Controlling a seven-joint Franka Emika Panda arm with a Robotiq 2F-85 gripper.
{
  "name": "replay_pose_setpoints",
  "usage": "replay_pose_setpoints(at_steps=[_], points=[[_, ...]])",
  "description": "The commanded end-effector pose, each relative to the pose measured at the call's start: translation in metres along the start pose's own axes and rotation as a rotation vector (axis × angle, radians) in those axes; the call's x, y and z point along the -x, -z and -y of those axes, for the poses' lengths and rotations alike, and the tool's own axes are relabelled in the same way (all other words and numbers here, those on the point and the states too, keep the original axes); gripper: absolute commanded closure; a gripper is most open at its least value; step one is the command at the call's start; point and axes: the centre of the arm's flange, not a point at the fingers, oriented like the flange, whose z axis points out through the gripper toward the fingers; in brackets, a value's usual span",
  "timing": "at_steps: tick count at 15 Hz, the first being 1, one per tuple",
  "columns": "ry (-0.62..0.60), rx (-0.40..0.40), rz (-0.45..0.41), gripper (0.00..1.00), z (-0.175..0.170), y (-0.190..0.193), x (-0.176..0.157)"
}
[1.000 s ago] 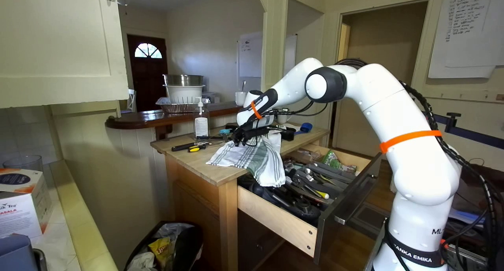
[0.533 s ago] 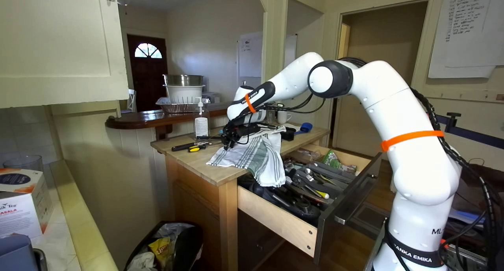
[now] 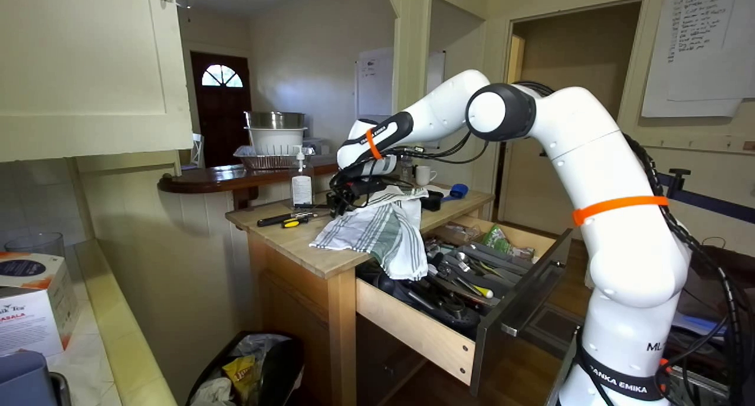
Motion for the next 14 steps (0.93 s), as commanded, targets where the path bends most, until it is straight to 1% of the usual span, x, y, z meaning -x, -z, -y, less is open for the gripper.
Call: replay_pose_setpoints(at_steps=[1,2,3,6,8,11,14], points=[[-0.061,0.039,-0.011,0.57,-0.025,0.012,0.012],[-0.072,0.043,-0.016,0.56,-0.033,0.009,0.013],[-0.084,0.04,-0.009,0.59,-0.038,0.005,0.014],[-0.091,0.043,0.022,0.63,-0.045,-0.017,0.019],[-0.085,0.044,0.039,0.65,-0.047,-0.032,0.022],[-0.082,0.037,0.065,0.65,-0.045,-0.049,0.027],[-0.062,0.031,0.068,0.63,-0.037,-0.05,0.024]])
